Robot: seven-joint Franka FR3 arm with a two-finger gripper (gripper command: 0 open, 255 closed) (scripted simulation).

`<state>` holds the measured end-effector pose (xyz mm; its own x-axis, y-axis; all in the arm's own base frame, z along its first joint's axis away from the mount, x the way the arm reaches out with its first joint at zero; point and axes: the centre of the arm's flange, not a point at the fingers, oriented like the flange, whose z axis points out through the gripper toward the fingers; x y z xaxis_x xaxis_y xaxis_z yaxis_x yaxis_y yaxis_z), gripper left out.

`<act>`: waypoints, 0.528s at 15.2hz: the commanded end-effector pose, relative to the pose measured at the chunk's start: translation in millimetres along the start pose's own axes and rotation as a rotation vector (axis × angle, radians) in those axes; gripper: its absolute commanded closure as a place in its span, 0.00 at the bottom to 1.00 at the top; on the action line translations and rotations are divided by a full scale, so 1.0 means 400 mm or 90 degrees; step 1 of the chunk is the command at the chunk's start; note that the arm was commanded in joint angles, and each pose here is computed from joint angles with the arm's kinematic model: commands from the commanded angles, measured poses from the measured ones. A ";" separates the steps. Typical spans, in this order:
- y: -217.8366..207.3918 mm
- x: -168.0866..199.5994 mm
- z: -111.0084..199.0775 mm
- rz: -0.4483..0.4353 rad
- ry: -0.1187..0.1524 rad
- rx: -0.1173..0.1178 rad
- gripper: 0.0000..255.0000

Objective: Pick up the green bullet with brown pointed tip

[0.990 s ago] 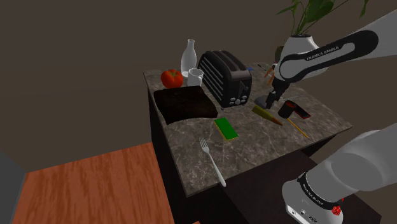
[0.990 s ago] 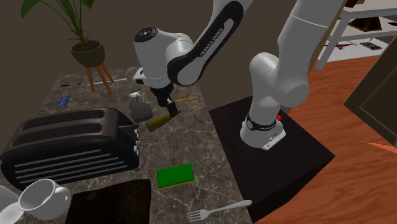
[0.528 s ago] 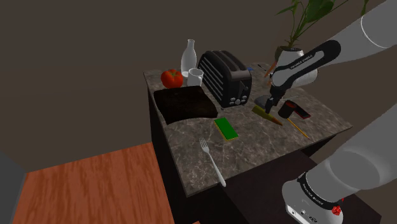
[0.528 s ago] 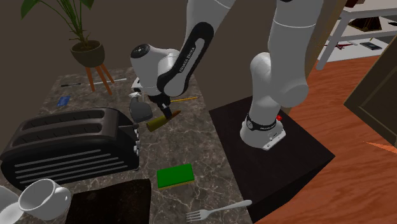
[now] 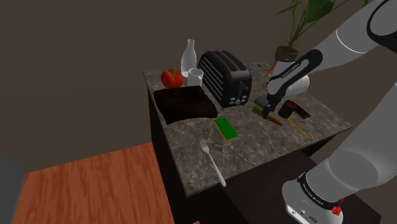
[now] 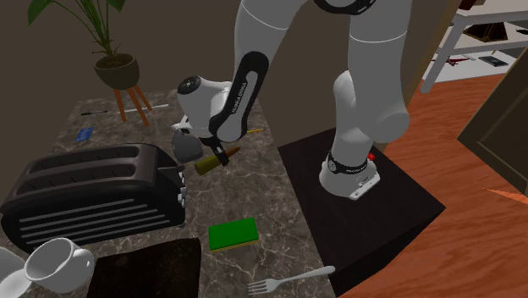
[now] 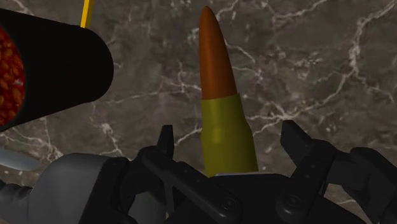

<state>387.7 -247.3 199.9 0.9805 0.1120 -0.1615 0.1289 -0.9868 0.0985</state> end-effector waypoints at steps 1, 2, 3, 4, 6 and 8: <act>-0.001 0.004 0.020 0.000 0.000 0.000 0.00; -0.001 0.004 0.020 0.000 0.000 0.000 0.00; -0.001 0.006 0.021 0.000 0.000 0.000 1.00; -0.002 0.005 0.021 0.000 0.000 0.000 1.00; -0.002 0.005 0.021 0.000 0.000 0.000 1.00; -0.002 0.005 0.021 0.000 0.000 0.000 1.00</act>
<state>388.3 -247.5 191.4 0.9806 0.1115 -0.1613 0.1285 -0.9868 0.0987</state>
